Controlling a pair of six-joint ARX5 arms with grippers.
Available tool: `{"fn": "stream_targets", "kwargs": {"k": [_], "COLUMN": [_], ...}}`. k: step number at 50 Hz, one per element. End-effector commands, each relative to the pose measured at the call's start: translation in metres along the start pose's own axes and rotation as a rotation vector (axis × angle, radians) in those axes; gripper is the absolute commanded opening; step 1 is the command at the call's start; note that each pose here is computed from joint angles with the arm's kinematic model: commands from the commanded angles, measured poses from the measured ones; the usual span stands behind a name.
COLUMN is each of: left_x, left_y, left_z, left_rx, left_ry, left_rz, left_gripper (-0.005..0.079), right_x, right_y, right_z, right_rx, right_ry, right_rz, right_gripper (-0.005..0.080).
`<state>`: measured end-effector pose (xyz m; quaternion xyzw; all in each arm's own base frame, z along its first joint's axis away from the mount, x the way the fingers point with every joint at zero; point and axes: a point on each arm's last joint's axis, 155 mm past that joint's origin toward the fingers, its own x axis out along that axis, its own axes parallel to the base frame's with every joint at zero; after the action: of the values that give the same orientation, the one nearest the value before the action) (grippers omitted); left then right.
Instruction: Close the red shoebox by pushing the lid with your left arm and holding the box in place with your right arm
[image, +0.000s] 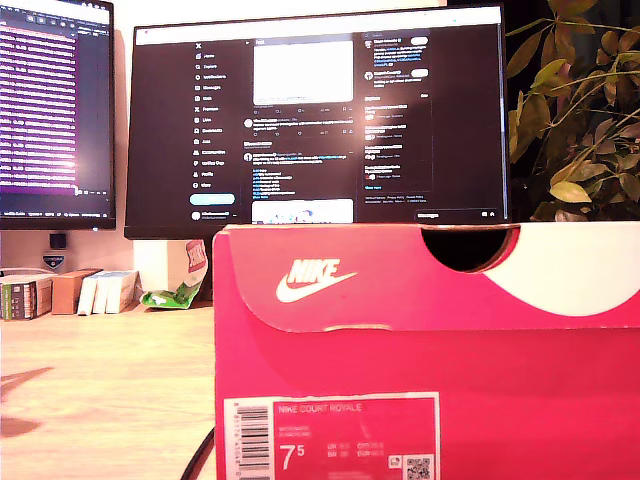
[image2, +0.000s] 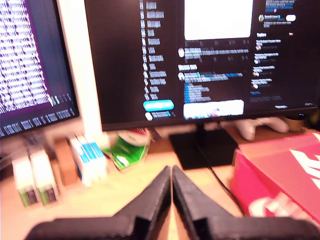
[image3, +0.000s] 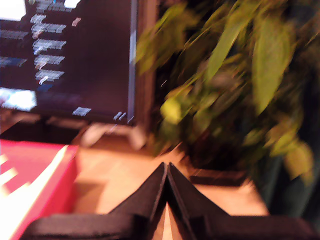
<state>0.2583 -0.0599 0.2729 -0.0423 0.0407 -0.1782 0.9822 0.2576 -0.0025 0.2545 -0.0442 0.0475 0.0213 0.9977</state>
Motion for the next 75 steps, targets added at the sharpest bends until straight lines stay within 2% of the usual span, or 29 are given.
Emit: {"fn": "stream_targets", "kwargs": {"k": [1,15,27,31,42,63,75], "left_x": [-0.001,-0.013,-0.029,-0.030,-0.026,-0.015,-0.011], "left_y": [-0.001,-0.006,-0.009,-0.007,-0.004,0.007,0.010], "left_z": [-0.011,-0.024,-0.009,-0.011,-0.033,-0.092,-0.116], "left_rx": [-0.011,-0.050,-0.025,-0.024,-0.064,-0.085,-0.079], "left_ry": [0.002,-0.057,-0.148,-0.155,-0.140,-0.074,-0.016], "left_rz": [-0.008,-0.017,0.004,0.016,0.012,0.039,0.047], "left_gripper": [-0.0019,-0.0019,-0.0019,-0.0019,-0.0019,-0.0019,-0.0019], "right_x": [-0.003,-0.012,-0.024,-0.028,-0.026,-0.008,-0.002], "right_y": [0.001,0.003,0.005,0.005,0.008,0.020,0.023], "right_z": [-0.001,0.005,0.018,0.020,-0.004,-0.056,-0.084], "right_rx": [0.008,0.052,0.043,0.047,0.083,0.099,0.110], "right_ry": [-0.008,-0.082,-0.212,-0.247,-0.250,-0.144,-0.069], "right_rz": [0.004,0.003,0.001,0.001,0.006,0.063,0.072], "right_gripper": [-0.0012,-0.0012,-0.0012,-0.0012,-0.0012,-0.0012,-0.0012]}}
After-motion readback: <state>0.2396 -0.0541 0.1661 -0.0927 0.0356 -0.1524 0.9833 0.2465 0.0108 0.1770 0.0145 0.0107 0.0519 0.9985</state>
